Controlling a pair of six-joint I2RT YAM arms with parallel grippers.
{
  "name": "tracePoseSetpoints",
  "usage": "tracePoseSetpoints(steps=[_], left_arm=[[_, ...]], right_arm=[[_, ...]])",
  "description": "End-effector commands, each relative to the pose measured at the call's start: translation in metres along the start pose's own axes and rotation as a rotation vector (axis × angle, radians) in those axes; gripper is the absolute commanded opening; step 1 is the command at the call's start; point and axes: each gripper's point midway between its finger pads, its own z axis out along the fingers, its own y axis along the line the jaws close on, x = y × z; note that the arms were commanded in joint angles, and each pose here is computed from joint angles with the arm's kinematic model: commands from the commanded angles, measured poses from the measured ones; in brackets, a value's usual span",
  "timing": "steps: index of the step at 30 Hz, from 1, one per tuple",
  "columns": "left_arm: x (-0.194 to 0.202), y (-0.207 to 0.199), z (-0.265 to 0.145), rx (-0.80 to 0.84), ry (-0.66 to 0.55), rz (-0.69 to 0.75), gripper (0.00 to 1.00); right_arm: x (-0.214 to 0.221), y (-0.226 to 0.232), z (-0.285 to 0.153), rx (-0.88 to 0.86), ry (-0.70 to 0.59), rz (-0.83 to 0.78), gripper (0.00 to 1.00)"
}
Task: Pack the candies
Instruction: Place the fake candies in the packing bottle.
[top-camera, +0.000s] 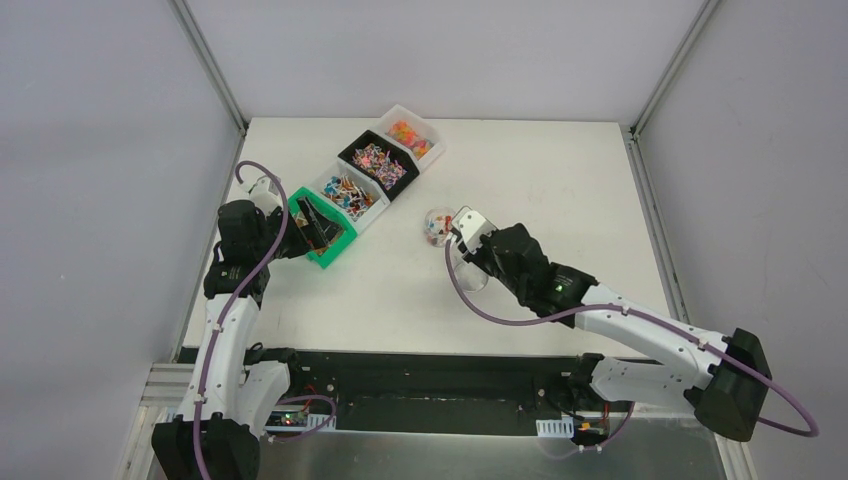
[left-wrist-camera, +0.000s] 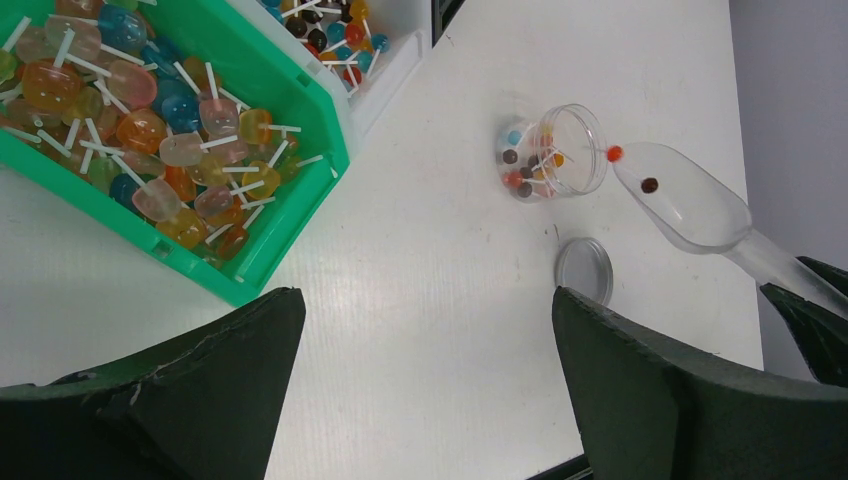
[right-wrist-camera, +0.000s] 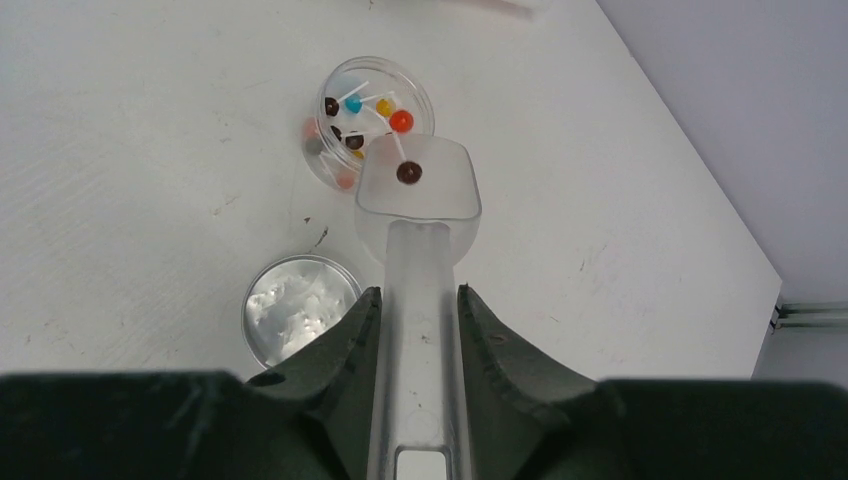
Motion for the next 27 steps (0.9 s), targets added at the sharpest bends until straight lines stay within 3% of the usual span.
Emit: tracePoseSetpoints(steps=[1,20,27], left_arm=[[-0.003,-0.003,-0.001,0.011,-0.022,0.037,0.98],[-0.001,0.004,0.001,-0.03,-0.025,0.021,0.99],[-0.006,0.039,0.001,-0.233,-0.057,-0.047,0.99]], right_arm=[[-0.023,-0.01,0.0,0.02,-0.041,0.019,0.0],[-0.048,-0.008,-0.003,-0.011,-0.041,0.019,0.0],[-0.084,-0.009,0.003,-0.033,-0.084,0.07,0.0]])
